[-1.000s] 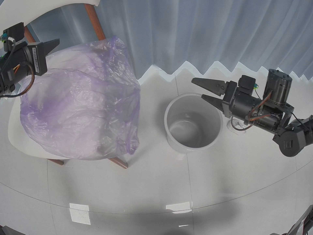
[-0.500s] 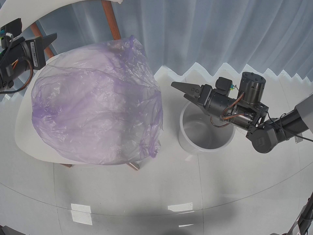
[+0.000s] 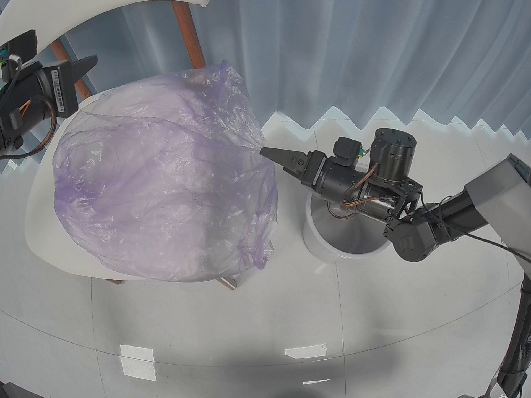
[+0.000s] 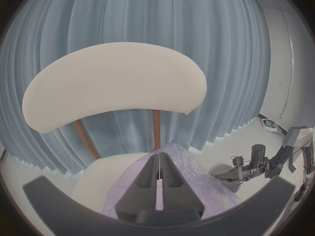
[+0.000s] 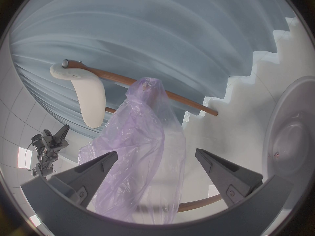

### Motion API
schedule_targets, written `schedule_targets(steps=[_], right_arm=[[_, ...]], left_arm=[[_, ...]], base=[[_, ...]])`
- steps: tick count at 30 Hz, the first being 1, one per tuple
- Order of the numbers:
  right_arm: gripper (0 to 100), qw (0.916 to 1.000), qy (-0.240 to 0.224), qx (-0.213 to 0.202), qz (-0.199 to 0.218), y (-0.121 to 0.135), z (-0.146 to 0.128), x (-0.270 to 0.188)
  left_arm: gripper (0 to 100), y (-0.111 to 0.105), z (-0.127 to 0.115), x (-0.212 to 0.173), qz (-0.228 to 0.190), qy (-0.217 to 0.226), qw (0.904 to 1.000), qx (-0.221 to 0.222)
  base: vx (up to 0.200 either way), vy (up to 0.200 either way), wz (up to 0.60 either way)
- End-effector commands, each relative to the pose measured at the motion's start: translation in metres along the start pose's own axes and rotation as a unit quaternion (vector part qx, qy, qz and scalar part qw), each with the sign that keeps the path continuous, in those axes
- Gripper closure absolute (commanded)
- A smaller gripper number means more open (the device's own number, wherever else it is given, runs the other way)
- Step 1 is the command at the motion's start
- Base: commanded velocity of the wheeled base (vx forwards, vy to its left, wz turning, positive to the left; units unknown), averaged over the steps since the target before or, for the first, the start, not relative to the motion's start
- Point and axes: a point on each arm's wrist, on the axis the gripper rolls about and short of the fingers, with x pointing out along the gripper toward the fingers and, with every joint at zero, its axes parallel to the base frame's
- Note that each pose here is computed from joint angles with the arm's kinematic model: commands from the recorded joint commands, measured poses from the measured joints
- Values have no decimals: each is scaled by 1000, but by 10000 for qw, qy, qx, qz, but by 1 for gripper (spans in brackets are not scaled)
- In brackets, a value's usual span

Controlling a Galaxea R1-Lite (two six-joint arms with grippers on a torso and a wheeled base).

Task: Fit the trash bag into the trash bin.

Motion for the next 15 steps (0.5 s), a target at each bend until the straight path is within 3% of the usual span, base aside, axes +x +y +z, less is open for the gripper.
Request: schedule_targets(steps=[1, 7, 15], right_arm=[[0, 9999, 91, 36, 56, -5, -10, 15], [0, 9995, 162, 201, 187, -2, -19, 27], [0, 9948, 134, 829, 571, 25, -17, 42]], left_arm=[[100, 0, 0, 0, 3, 1, 10000, 0], [100, 1, 1, -1, 20, -12, 10000, -9], [100, 2, 1, -1, 50, -8, 10000, -19]], base=[[0, 0, 0], [0, 0, 0], [0, 0, 0]])
